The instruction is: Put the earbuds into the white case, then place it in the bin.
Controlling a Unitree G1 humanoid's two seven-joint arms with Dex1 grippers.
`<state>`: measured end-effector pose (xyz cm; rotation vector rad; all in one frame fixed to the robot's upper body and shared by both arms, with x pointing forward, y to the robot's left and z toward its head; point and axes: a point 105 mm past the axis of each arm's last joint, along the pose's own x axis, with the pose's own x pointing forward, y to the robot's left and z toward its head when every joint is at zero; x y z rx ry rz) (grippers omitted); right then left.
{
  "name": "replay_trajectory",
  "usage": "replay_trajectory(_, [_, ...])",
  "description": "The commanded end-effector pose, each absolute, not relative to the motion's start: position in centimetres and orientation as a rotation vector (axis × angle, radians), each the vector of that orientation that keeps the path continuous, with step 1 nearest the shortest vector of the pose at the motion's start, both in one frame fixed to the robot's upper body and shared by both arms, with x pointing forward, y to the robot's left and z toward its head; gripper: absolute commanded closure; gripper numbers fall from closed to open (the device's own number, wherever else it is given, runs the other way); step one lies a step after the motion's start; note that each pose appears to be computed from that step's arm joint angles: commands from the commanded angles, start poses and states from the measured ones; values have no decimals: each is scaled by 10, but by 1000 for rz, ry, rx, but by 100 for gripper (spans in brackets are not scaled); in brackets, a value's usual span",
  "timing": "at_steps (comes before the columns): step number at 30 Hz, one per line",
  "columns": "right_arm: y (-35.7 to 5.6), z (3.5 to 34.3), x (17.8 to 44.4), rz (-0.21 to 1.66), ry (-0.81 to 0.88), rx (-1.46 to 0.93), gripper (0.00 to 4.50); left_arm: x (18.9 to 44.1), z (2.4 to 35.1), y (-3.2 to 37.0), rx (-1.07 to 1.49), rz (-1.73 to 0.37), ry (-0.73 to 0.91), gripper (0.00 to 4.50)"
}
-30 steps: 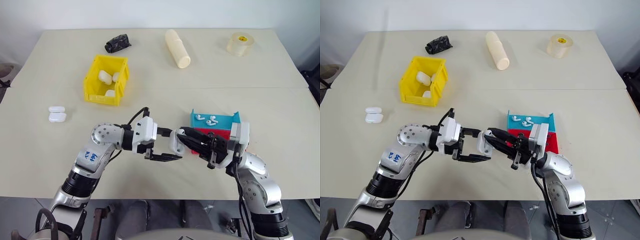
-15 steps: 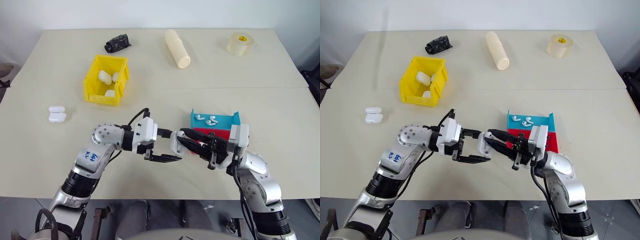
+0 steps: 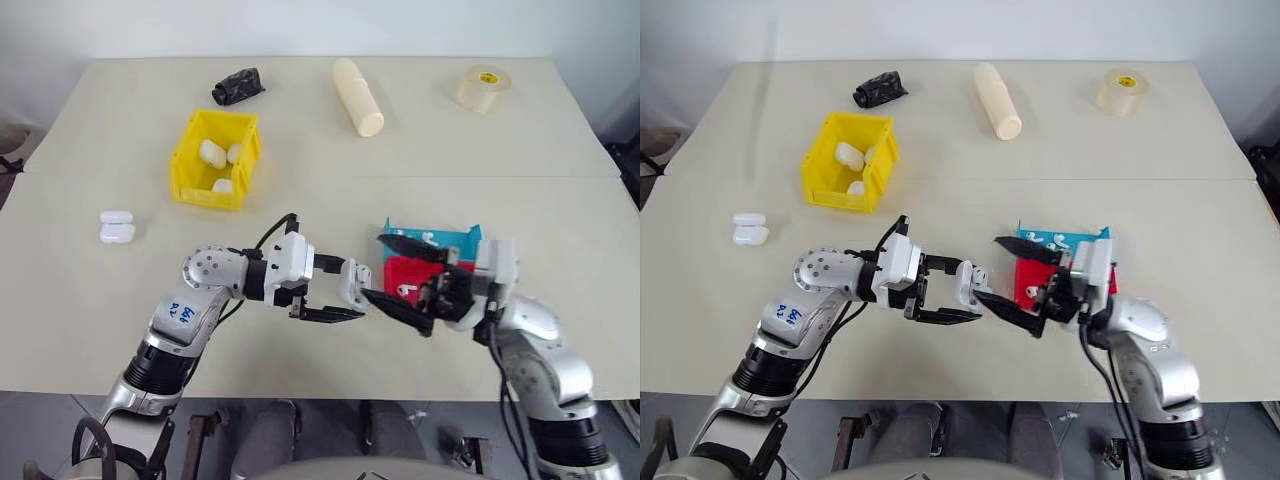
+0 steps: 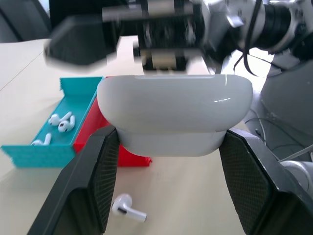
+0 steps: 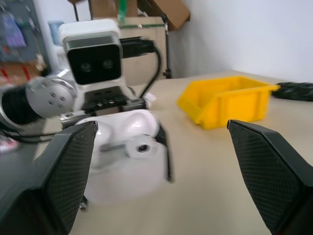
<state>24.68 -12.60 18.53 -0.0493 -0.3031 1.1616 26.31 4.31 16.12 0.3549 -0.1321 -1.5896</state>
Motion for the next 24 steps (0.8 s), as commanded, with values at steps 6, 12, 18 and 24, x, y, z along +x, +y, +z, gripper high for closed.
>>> replay_trajectory(6, [-228,178,246,923,-206,-297,4,261,161,48,420,-1536,-169,174])
replay_trajectory(12, [-279,165,249,776,-179,-433,4,262,159,47,403,-1506,-169,174])
replay_trajectory(18, [-279,162,256,793,-137,-448,4,264,159,45,405,-1493,-178,174])
replay_trajectory(24, [-251,179,284,856,-11,-498,4,265,157,43,400,-1476,-187,174])
